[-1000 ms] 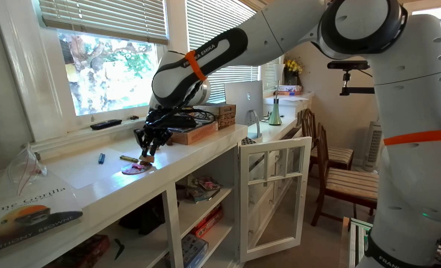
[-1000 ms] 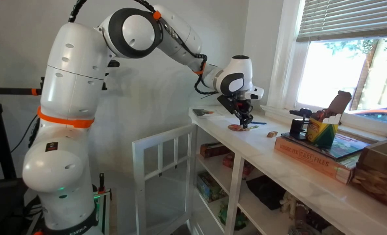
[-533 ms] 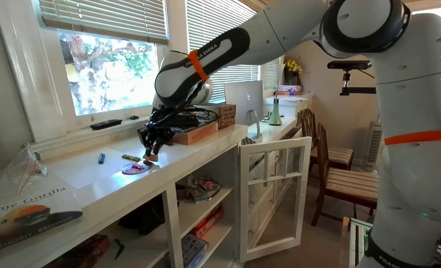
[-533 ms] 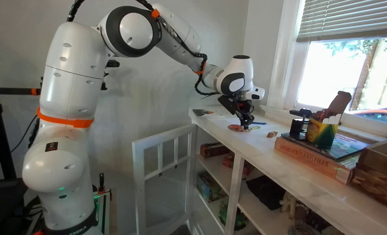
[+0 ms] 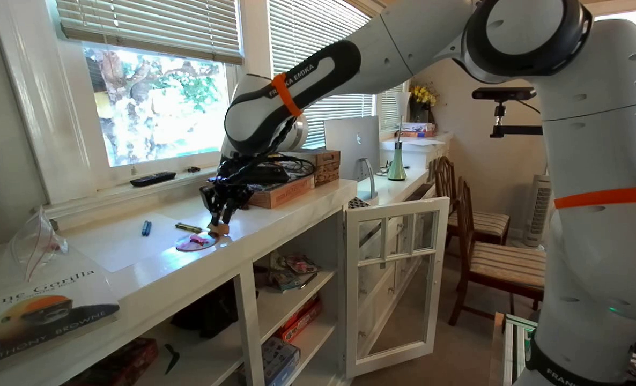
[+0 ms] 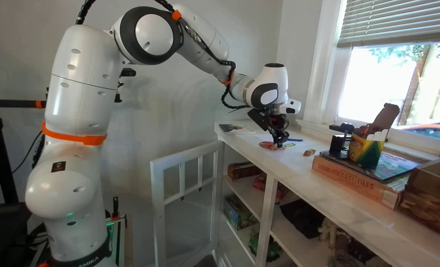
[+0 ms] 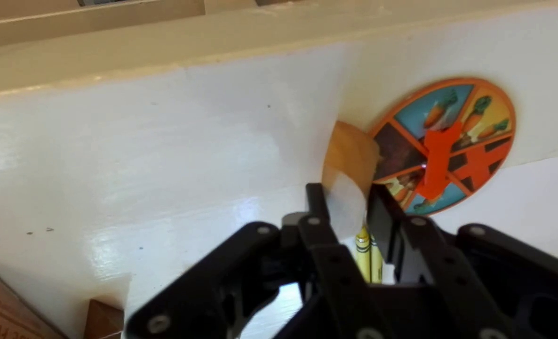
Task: Put the black object on the box, then move one wooden block to the left, then turn the hand of the clock to the left
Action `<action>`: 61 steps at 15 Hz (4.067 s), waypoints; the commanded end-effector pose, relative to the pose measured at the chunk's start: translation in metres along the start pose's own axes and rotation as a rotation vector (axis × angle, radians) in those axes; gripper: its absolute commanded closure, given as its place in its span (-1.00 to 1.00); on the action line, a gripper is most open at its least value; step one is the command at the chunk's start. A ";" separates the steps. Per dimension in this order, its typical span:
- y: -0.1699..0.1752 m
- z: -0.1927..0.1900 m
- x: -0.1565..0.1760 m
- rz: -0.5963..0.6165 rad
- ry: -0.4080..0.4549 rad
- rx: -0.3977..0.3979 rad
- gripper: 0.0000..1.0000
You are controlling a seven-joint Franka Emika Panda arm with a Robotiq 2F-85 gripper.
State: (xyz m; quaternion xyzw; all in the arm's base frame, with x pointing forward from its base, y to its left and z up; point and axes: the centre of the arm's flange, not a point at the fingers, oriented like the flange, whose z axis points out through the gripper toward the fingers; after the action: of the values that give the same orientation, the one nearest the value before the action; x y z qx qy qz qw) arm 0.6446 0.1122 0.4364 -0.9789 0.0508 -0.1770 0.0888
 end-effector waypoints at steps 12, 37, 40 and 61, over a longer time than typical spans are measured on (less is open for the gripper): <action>-0.002 -0.003 0.000 0.038 -0.013 -0.002 0.86; -0.006 0.001 0.019 0.291 0.007 -0.015 0.86; -0.008 0.006 0.019 0.293 0.009 -0.021 0.86; -0.017 0.008 0.028 0.370 0.015 -0.029 0.86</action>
State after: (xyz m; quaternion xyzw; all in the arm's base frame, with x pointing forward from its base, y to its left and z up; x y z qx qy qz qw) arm 0.6675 0.1209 0.4423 -0.9549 0.2208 -0.1649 0.1102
